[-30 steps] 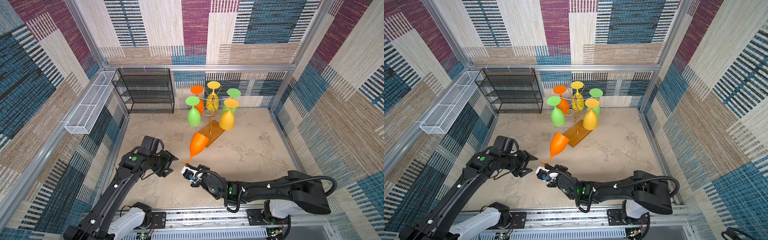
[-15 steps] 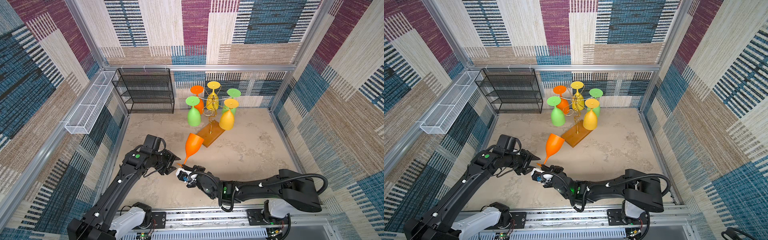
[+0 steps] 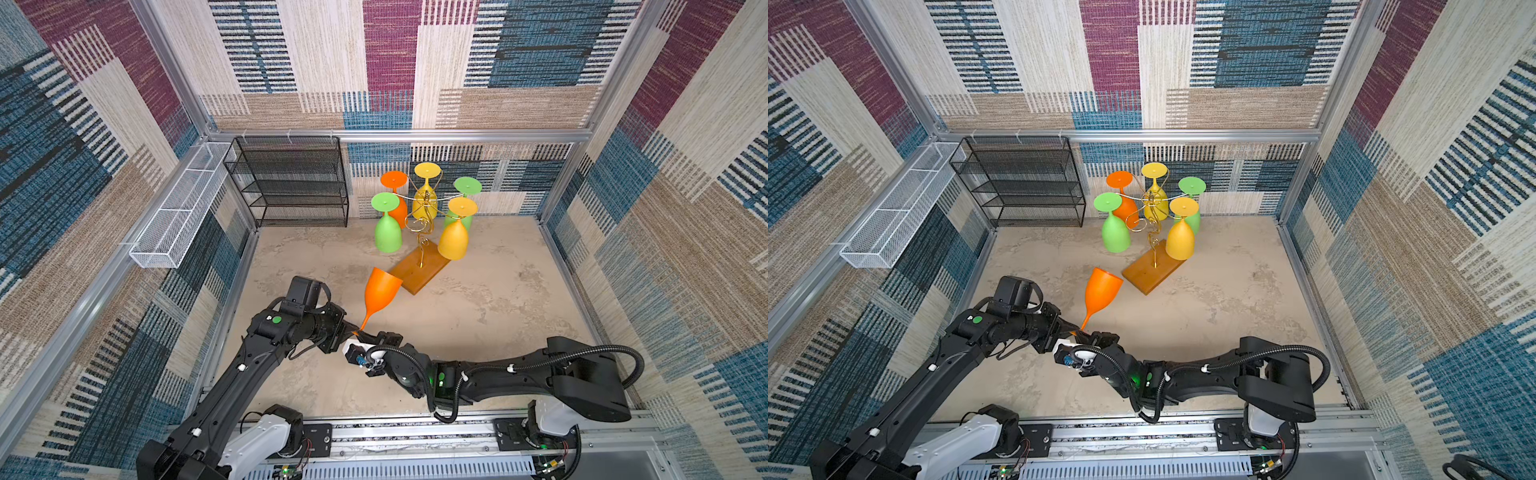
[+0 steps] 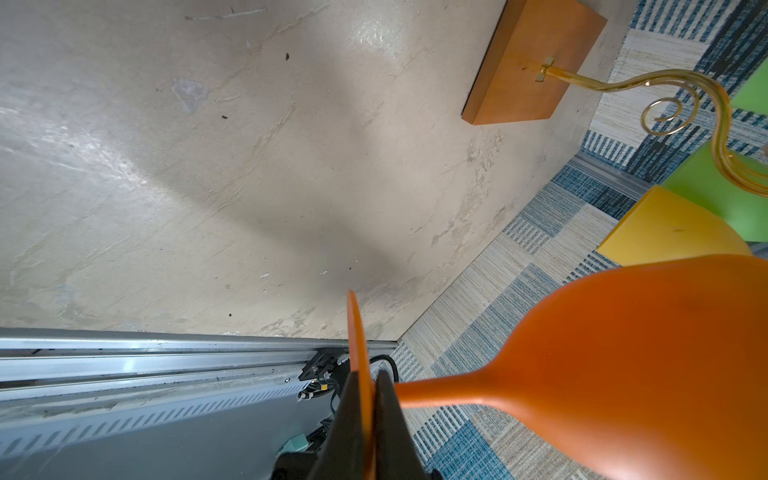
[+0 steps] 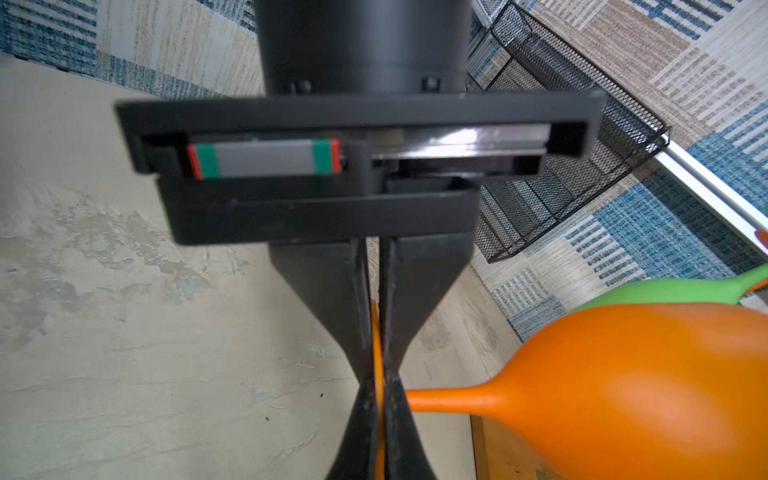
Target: Take the wine glass off the wine glass rack
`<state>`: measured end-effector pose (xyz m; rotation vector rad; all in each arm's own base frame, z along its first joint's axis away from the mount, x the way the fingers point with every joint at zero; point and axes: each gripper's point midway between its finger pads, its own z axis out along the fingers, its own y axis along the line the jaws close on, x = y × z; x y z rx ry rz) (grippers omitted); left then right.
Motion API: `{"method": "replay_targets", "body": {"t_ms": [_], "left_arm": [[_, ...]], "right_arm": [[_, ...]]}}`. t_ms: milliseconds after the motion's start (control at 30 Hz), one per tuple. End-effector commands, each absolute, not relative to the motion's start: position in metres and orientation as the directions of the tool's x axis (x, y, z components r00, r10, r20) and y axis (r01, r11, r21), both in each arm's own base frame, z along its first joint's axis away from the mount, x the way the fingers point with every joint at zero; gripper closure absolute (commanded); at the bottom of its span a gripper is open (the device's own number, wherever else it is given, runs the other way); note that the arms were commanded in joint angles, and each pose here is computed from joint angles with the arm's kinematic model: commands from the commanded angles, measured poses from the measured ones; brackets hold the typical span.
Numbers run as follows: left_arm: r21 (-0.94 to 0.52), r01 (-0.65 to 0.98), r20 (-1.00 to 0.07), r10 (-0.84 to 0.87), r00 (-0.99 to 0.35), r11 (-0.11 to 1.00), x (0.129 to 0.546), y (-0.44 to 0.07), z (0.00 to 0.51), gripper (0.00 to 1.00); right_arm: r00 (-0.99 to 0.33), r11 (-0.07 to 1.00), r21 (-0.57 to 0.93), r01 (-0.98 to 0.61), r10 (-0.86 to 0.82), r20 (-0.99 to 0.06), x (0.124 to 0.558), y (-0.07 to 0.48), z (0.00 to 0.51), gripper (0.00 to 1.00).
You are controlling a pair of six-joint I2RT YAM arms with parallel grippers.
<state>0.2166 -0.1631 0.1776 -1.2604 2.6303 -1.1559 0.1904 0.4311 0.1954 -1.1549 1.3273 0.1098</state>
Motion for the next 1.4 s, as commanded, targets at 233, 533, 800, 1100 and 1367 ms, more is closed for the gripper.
{"method": "replay_targets", "body": {"t_ms": [233, 533, 800, 1100, 1367], "left_arm": [[-0.623, -0.612, 0.185, -0.667, -0.721, 0.488, 0.221, -0.135, 0.163, 1.00], [-0.754, -0.399, 0.064, -0.546, -0.835, 0.522, 0.245, -0.141, 0.161, 1.00], [-0.817, -0.175, -0.110, -0.446, -0.888, 0.549, 0.262, -0.151, 0.180, 1.00], [-0.860, -0.013, -0.216, -0.388, -0.896, 0.510, 0.266, -0.162, 0.202, 1.00], [-0.860, 0.014, -0.237, -0.374, -0.897, 0.510, 0.263, -0.163, 0.203, 1.00]], "right_arm": [[0.134, 0.555, -0.340, -0.760, -0.378, -0.916, 0.174, 0.405, 0.234, 0.41], [-0.253, 0.524, 0.112, -0.844, -0.205, -0.946, 0.165, 0.364, 0.263, 0.40], [-0.502, 0.503, 0.422, -0.754, -0.027, -0.865, 0.195, 0.343, 0.315, 0.45], [-0.582, 0.519, 0.492, -0.699, -0.013, -0.813, 0.207, 0.354, 0.335, 0.50], [-0.581, 0.517, 0.482, -0.707, -0.037, -0.813, 0.212, 0.365, 0.333, 0.57]]}}
